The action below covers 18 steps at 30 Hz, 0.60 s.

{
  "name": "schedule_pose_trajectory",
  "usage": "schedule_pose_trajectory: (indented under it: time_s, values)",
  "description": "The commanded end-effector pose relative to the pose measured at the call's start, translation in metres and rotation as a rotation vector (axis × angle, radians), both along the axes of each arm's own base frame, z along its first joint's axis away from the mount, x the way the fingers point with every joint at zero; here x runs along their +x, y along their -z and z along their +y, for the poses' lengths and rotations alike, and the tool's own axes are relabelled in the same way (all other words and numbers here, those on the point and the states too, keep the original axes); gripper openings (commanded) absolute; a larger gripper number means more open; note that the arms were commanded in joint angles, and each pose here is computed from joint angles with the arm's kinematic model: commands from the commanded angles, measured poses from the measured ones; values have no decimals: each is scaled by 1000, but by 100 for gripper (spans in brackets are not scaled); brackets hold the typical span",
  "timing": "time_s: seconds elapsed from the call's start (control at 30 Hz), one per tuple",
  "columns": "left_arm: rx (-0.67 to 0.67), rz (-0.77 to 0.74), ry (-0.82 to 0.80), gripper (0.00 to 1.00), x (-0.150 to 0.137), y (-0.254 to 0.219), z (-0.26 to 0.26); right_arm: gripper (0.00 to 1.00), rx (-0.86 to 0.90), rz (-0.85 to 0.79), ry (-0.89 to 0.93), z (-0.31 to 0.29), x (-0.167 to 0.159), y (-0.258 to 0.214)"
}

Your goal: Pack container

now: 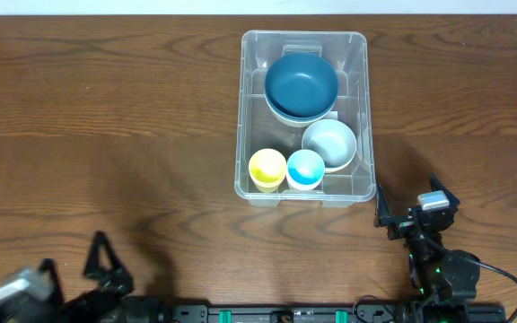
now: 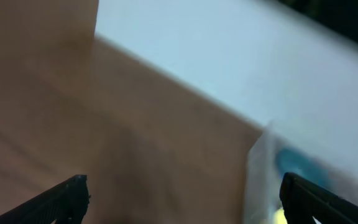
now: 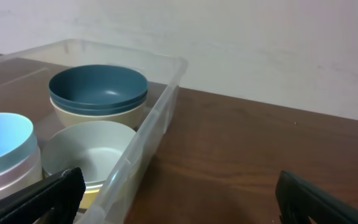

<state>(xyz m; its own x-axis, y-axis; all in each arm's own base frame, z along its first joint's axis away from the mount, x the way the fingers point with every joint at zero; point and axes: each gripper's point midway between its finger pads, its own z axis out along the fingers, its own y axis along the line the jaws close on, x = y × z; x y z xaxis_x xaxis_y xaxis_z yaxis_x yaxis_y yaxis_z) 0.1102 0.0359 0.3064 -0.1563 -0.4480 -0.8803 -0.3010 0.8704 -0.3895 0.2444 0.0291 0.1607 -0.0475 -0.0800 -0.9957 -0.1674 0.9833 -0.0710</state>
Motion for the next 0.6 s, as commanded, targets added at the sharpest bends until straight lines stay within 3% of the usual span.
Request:
schedule_pose_trajectory:
  time_s: [0.0,0.57]
  values:
    - [-11,66,-12,98,13,42,1,99,5,0,0,-1,0,0]
    - [-43,-85,-7,98,97,99,-2,99,4,0,0,-1,0,0]
